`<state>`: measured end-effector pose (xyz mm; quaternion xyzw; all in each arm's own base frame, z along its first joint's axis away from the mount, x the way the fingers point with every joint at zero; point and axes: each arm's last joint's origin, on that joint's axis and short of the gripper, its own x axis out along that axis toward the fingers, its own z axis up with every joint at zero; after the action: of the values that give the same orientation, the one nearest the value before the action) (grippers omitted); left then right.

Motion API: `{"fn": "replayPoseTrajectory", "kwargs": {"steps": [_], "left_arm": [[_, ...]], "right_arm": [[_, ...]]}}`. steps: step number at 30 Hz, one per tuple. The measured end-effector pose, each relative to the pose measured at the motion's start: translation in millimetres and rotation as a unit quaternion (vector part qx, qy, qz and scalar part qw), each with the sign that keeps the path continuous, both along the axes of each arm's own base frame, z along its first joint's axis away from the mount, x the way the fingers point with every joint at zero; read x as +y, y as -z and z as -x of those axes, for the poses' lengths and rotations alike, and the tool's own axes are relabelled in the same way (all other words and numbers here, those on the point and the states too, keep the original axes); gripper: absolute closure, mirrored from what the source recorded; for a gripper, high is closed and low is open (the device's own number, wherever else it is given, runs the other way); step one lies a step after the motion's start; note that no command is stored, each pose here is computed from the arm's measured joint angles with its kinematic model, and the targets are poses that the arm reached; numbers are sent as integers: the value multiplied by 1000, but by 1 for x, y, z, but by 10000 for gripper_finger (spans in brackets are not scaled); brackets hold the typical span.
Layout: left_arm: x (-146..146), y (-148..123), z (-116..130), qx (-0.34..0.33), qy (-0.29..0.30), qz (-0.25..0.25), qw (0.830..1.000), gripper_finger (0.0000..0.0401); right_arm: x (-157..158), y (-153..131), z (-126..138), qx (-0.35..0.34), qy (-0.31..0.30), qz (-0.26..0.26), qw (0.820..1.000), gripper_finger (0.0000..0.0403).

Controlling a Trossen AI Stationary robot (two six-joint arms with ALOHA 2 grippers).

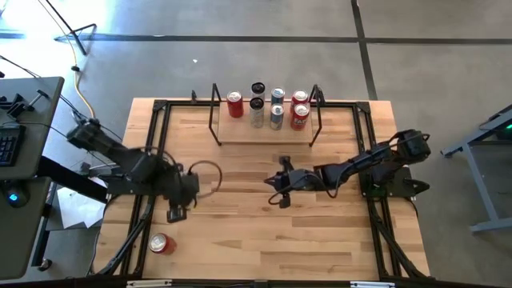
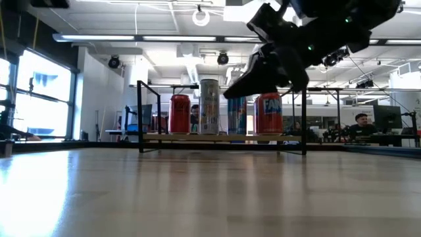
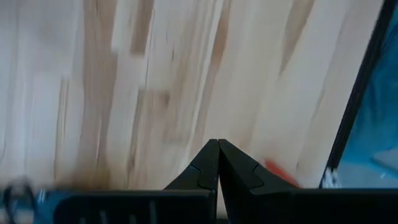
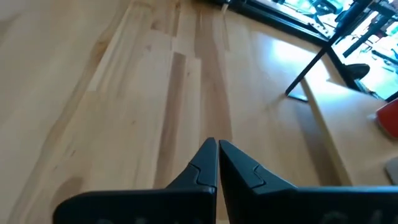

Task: Place canned beverage on shelf
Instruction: Put the red black soda can on the shelf aligned with the other red black soda can

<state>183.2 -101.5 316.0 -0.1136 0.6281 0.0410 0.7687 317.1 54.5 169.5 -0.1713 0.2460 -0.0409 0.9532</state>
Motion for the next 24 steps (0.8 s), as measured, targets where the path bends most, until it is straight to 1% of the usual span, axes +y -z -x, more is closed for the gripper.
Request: {"fn": "replayPoseTrajectory", "kwargs": {"steps": [4, 7, 10, 12, 15, 19, 22, 24], "left_arm": [[-23, -1, 0, 67, -24, -21, 997, 400], [-38, 2, 2, 108, -44, 6, 993, 400], [-53, 5, 8, 129, -72, 23, 989, 398], [-61, 5, 14, 139, -91, 39, 985, 387], [-71, 5, 24, 145, -137, 41, 979, 353], [-83, 5, 35, 155, -199, 51, 966, 285], [-94, 5, 40, 142, -222, 75, 962, 231], [-100, 11, 40, 126, -235, 91, 960, 203]], "right_arm": [[6, 4, 4, 4, 1, -3, 1000, 403], [11, 4, 5, 2, 2, 3, 1000, 403], [14, 4, 6, 2, -3, 3, 1000, 403], [16, 4, 6, 1, -4, 0, 1000, 403], [19, 4, 7, 1, -8, -2, 1000, 403], [21, 4, 7, 1, -9, -5, 1000, 403], [23, 4, 8, 0, -9, -12, 1000, 403], [25, 4, 9, 0, -12, -15, 1000, 403]]}}
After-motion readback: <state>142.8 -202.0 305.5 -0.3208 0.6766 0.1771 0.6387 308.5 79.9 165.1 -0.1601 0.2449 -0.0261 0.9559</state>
